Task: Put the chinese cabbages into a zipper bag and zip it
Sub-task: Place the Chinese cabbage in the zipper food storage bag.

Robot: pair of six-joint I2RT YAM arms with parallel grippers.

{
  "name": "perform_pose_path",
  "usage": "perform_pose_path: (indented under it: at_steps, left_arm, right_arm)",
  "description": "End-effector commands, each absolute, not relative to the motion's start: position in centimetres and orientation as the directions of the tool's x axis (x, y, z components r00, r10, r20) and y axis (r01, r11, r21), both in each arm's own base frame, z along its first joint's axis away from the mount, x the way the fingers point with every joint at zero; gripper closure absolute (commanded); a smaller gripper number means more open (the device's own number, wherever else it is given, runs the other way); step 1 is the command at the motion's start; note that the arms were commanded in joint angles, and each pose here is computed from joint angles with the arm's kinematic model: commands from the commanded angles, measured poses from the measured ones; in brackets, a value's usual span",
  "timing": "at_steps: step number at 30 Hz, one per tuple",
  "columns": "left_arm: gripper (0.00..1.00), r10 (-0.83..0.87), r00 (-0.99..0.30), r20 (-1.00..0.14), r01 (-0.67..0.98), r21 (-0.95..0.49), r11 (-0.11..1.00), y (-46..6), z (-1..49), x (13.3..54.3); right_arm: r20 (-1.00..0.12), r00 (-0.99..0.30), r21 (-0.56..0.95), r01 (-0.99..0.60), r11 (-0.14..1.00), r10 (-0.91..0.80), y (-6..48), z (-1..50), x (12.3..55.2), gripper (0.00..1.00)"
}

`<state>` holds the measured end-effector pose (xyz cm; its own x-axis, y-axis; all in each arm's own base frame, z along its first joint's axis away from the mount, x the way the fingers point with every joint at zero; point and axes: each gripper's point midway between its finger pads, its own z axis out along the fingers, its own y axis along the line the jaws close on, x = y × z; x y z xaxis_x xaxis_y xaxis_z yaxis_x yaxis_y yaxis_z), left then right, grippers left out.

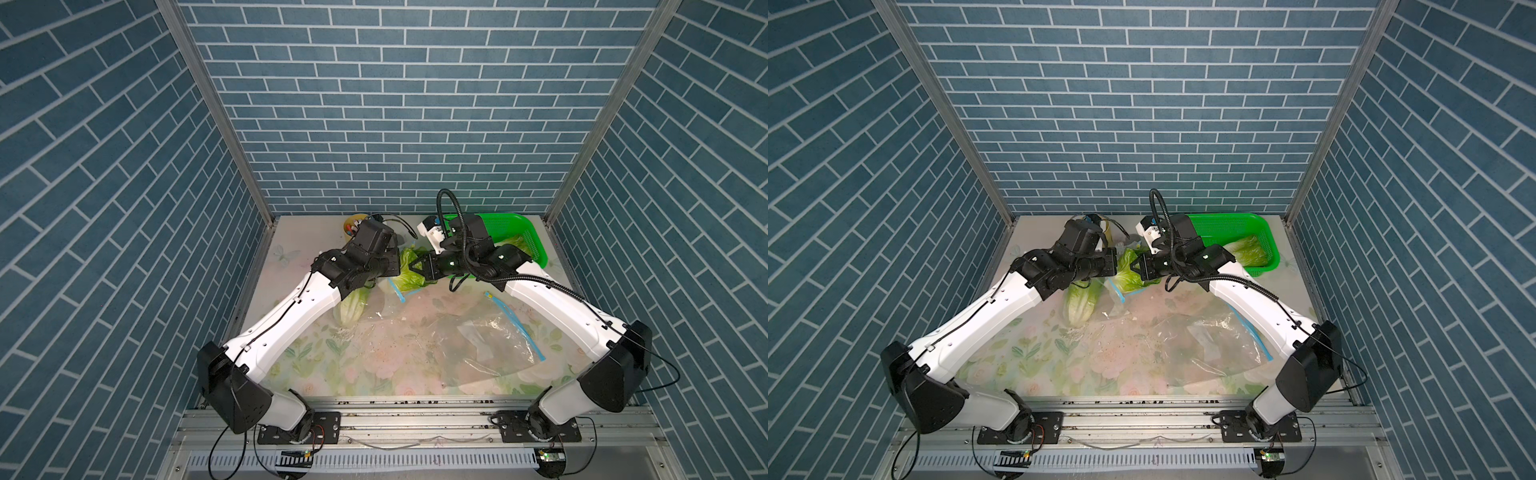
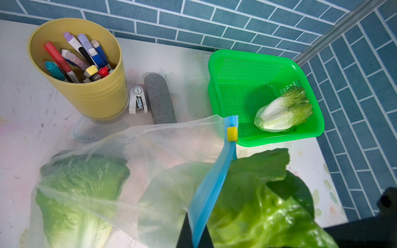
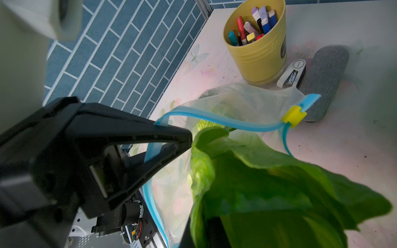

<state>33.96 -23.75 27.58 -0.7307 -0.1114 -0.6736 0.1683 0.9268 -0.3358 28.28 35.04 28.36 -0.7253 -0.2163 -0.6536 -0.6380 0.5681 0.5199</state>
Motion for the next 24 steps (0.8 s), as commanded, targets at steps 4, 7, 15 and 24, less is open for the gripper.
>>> perform_pose_path:
  at_steps: [4, 7, 15, 24]
  left_arm:
    - [1.0, -0.144, -0.689, -0.711, 0.172, -0.353, 0.92, -23.5, 29.8, 34.0]
    - [1.0, -0.146, -0.686, -0.713, 0.17, -0.352, 0.92, -23.4, 29.9, 34.0]
    - [1.0, -0.148, -0.677, -0.721, 0.154, -0.335, 0.929, -22.8, 29.9, 33.9]
    - [1.0, -0.152, -0.673, -0.724, 0.148, -0.333, 0.931, -22.6, 29.8, 33.9]
  right_arm:
    - [-0.687, -0.694, 0.536, -0.684, 0.495, -0.216, 35.8, 29.6, 27.4, 0.76]
    - [-0.687, -0.692, 0.542, -0.691, 0.478, -0.223, 35.7, 30.0, 26.9, 0.68]
    - [-0.716, -0.671, 0.461, -0.662, 0.591, -0.193, 32.5, 31.1, 26.9, 0.54]
    - [-0.582, -0.803, 0.431, -0.436, 0.79, -0.126, 28.2, 25.2, 28.3, 0.54]
